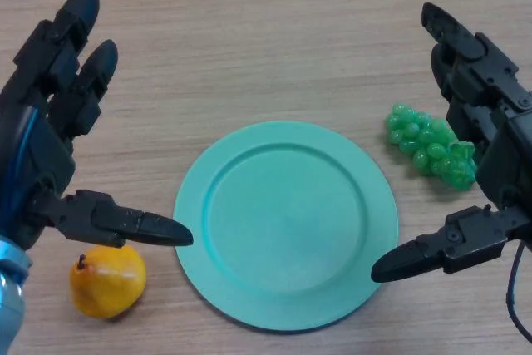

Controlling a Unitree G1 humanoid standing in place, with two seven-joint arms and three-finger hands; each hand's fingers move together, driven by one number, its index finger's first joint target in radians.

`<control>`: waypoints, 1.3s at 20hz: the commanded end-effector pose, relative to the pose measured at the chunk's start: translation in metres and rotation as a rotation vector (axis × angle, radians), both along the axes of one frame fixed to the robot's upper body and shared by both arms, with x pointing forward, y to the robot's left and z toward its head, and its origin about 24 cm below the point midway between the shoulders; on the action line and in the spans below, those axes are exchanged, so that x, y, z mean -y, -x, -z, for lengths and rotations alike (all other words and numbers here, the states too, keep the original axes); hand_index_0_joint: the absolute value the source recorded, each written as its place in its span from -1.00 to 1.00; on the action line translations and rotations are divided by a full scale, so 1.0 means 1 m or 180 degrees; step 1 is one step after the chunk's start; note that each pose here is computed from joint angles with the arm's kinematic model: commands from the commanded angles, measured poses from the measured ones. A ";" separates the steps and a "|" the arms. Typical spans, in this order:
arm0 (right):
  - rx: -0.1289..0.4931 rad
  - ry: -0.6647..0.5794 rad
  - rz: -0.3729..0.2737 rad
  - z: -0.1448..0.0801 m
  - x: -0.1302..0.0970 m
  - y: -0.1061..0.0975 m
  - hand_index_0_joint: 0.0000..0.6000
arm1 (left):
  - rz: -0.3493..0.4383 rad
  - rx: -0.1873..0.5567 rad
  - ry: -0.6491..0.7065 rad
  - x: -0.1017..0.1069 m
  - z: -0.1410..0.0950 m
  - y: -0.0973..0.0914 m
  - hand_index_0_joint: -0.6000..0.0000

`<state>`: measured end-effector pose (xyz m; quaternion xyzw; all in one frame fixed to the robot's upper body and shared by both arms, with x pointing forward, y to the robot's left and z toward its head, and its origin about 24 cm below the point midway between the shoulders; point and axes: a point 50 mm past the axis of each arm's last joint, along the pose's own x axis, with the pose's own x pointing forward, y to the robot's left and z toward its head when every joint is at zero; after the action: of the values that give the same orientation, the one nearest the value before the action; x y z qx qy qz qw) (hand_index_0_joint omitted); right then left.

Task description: Pick up the yellow pear and place it on the plate

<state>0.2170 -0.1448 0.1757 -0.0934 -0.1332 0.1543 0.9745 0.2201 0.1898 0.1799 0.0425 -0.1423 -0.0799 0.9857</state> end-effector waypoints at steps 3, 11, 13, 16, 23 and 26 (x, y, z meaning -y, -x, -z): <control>0.0620 -0.0029 0.0033 -0.028 0.003 0.007 -1.00 | -0.0206 0.0873 -0.0356 -0.013 -0.032 0.023 1.00; 0.0573 -0.0052 -0.0116 -0.027 -0.001 0.006 -1.00 | -0.0503 0.1017 -0.0850 -0.054 -0.011 0.046 1.00; 0.0525 -0.0075 -0.0120 -0.024 0.001 0.005 -1.00 | -0.0604 0.1054 -0.0933 -0.067 0.000 0.052 1.00; 0.0467 -0.0095 -0.0129 -0.023 0.001 0.005 -1.00 | -0.0719 0.0848 -0.0860 -0.084 0.024 0.049 1.00; 0.0405 -0.0044 -0.0103 -0.019 -0.001 0.003 -1.00 | -0.0829 0.0447 -0.1036 -0.095 0.074 0.031 1.00; 0.0418 -0.0032 -0.0096 -0.021 -0.001 0.004 -1.00 | -0.0871 0.0354 -0.1078 -0.096 0.089 0.022 1.00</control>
<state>0.2215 -0.1435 0.1693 -0.0848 -0.1096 0.1648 0.9766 0.2002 0.2756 0.0522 0.1707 -0.0631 0.0095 0.9833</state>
